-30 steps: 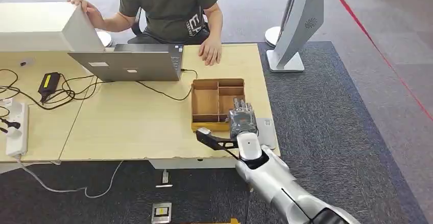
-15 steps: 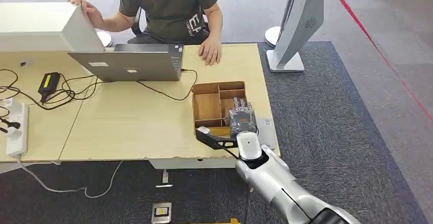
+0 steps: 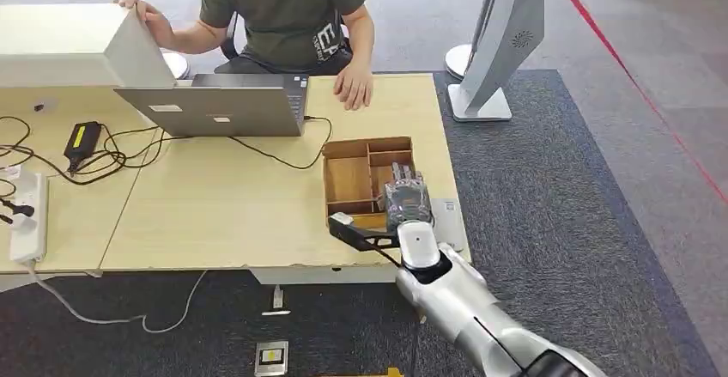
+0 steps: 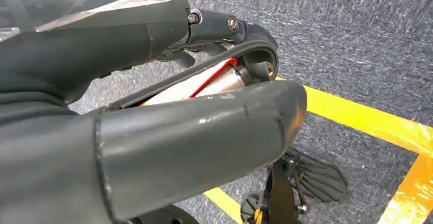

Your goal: Pass the card to the sensor for recognition and then transmit it.

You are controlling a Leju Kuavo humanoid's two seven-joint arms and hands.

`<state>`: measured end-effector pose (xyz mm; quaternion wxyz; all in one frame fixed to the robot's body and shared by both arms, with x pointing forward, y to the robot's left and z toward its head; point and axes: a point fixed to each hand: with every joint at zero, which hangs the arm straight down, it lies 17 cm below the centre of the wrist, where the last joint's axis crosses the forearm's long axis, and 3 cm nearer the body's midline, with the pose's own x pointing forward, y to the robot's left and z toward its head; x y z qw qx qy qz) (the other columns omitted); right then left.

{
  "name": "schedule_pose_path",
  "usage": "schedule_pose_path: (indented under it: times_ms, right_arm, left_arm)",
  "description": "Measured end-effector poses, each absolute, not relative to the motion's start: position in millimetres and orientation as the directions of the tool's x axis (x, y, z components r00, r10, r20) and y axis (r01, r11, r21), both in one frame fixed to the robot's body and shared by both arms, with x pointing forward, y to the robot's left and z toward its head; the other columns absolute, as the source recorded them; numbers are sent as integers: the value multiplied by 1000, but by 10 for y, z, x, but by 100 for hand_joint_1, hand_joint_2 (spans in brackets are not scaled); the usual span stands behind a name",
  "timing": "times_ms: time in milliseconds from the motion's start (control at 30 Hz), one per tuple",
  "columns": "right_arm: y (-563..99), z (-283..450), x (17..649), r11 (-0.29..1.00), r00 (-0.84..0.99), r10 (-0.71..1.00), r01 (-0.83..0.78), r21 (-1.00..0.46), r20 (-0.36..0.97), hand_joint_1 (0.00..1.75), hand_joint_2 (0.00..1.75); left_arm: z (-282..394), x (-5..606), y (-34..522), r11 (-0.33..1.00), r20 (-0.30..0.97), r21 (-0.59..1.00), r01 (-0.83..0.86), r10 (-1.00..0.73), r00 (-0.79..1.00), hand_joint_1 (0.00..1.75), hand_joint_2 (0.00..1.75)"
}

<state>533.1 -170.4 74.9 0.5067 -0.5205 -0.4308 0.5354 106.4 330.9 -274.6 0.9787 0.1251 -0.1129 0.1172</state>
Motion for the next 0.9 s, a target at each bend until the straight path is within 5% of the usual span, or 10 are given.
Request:
schedule_pose_path:
  times_ms: [400,533,900]
  right_arm:
    - [-1746,804,5349,-118,59,991,-86,-989,-123,175,175]
    - [-1566,1379,5482,-136,3,991,95,-986,-137,175,175]
    - [-1294,2394,5593,-97,-70,990,286,-953,-122,175,175]
  left_arm:
    - [-2743,1079,3305,945,257,218,-244,185,948,0,0]
    - [-2742,1083,3305,948,262,220,-231,171,950,0,0]
    - [-2738,1113,3273,954,270,205,-216,157,950,0,0]
